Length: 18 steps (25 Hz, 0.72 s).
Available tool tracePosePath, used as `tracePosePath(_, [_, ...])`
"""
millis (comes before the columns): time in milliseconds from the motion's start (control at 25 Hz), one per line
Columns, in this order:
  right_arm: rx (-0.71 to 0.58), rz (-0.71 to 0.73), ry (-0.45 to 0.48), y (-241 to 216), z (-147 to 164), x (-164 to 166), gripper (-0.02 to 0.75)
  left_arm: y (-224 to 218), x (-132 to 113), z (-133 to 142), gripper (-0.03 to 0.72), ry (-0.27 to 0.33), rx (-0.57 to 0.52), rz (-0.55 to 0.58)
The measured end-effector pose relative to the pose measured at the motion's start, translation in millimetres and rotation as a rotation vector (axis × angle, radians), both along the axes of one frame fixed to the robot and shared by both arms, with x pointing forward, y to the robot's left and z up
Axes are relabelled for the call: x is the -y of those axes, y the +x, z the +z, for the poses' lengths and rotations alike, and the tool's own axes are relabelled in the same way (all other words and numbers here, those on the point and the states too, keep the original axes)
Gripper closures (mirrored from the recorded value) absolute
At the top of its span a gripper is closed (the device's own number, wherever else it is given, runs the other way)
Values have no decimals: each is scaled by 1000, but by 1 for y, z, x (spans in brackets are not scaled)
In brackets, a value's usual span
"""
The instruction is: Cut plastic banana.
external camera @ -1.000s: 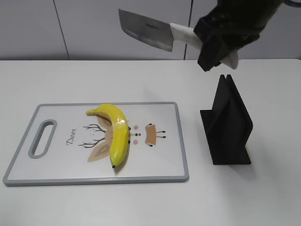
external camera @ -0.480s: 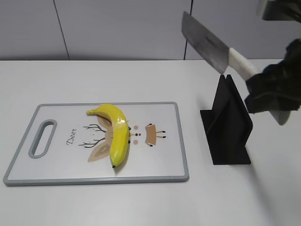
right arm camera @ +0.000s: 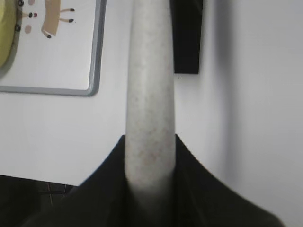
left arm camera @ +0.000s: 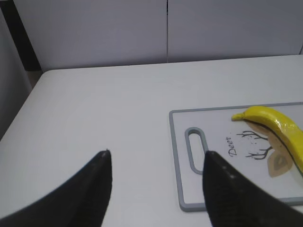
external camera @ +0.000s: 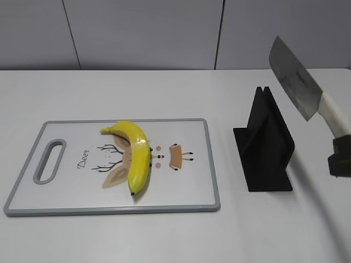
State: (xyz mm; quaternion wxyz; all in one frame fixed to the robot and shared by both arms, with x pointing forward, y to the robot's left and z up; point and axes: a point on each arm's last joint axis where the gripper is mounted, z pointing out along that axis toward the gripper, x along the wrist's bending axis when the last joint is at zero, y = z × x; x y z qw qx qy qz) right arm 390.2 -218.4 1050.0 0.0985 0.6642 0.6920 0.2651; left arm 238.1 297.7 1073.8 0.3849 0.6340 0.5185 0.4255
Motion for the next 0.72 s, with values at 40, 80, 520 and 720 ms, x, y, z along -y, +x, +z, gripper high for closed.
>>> tracePosePath(40, [-15, -4, 1, -2, -5, 0, 577, 3, 0, -1, 106, -2, 19, 1])
tracePosePath(80, [-23, -6, 5, -2, -8, 0, 577, 5, 0, -2, 106, -6, 31, 0])
tracePosePath(520, [29, 0, 7, 9, -21, -4, 577, -5, 1, -3, 106, -8, -78, -13])
tracePosePath(720, [-42, -1, -34, 18, -36, -9, 577, 0, 2, -19, 106, -9, -145, -14])
